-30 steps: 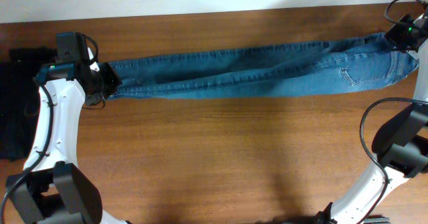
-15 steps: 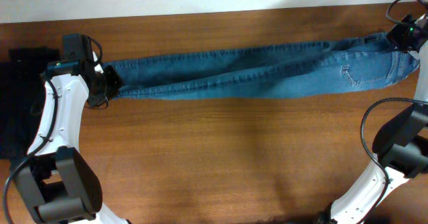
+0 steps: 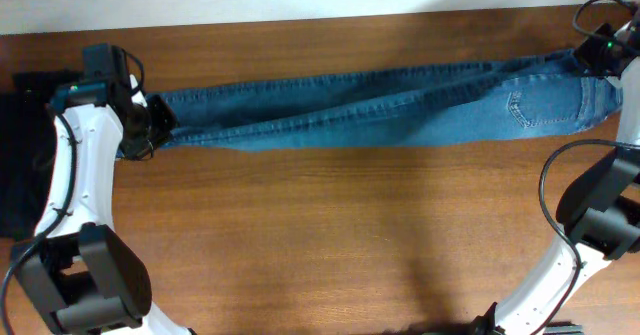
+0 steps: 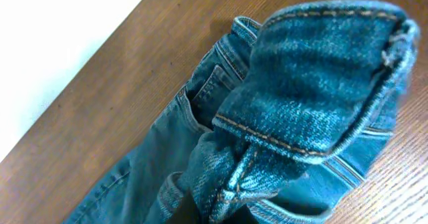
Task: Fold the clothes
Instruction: 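Hold the stacked hems with the left gripper and waist with the right, pulling taut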
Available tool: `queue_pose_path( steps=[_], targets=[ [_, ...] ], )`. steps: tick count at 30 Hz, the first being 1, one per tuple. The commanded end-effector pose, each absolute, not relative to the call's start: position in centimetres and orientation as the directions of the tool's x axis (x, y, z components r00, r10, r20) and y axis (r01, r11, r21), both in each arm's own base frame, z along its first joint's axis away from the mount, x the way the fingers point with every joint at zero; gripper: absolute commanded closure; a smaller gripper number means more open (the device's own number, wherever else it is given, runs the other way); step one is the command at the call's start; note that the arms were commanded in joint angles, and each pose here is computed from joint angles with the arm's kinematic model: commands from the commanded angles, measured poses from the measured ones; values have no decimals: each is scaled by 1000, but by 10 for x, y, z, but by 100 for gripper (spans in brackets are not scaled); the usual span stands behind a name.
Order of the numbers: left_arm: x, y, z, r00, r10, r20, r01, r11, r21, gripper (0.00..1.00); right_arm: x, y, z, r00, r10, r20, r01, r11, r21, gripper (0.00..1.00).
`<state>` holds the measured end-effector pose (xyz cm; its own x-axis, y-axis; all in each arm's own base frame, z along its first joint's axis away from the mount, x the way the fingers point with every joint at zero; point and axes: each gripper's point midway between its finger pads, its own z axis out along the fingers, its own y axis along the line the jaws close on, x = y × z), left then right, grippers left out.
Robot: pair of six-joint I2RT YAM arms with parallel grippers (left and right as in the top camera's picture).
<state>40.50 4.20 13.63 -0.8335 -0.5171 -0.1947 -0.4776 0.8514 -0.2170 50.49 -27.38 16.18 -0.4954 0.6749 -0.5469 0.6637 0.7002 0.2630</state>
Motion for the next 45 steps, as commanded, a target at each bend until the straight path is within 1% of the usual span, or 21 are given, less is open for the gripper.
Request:
queue_pose_path(
  steps=[1,6,11,17,21,26,30,35,36,37,38,39,40,41,42,43,45],
  targets=[
    [409,79,135,-822,-531,-207,-520,847,-109,99,503,-303,171,-438,665,-605,707,671,226,96],
    [416,80,122,-846,-523,-103,-518,852,-72,99,507,-305,175,-426,658,-621,702,674,232,96],
    [423,80,114,-850,-523,-54,-520,852,-58,99,509,-305,176,-421,655,-627,696,677,239,96],
    [426,85,113,-852,-519,-66,-518,855,-38,99,510,-305,176,-421,654,-628,695,678,240,96],
    [426,92,113,-852,-516,-88,-518,855,-2,99,511,-305,176,-421,653,-630,693,679,241,96],
    [431,93,112,-850,-516,-106,-518,855,-8,99,517,-299,178,-423,644,-638,682,690,243,96],
    [434,93,103,-851,-516,-94,-518,855,-6,99,523,-295,177,-423,639,-642,674,696,248,96],
    [436,94,90,-853,-517,-76,-518,855,1,99,525,-295,164,-419,659,-624,686,680,258,96],
    [437,94,89,-852,-517,-80,-518,855,0,97,526,-295,161,-421,661,-621,687,679,256,96],
    [439,95,90,-852,-517,-87,-518,855,-3,92,526,-296,158,-423,661,-619,688,679,255,96],
    [441,95,90,-851,-516,-95,-518,855,-6,82,527,-296,157,-423,661,-619,688,679,255,96],
    [443,95,91,-850,-517,-102,-519,855,-8,77,528,-296,156,-422,661,-620,688,679,256,96],
    [444,95,92,-850,-516,-108,-518,855,-10,75,529,-297,156,-420,660,-623,687,680,257,96],
    [446,95,93,-850,-515,-112,-518,856,-12,69,530,-298,157,-417,658,-628,685,681,258,96],
    [447,96,93,-849,-515,-116,-517,856,-13,60,531,-298,158,-412,655,-634,683,682,261,96],
    [448,96,93,-849,-515,-120,-517,856,-15,56,533,-299,160,-406,652,-641,681,684,263,96],
    [451,97,93,-847,-514,-134,-517,856,-20,56,536,-301,163,-397,646,-652,676,686,268,96]
  ],
)
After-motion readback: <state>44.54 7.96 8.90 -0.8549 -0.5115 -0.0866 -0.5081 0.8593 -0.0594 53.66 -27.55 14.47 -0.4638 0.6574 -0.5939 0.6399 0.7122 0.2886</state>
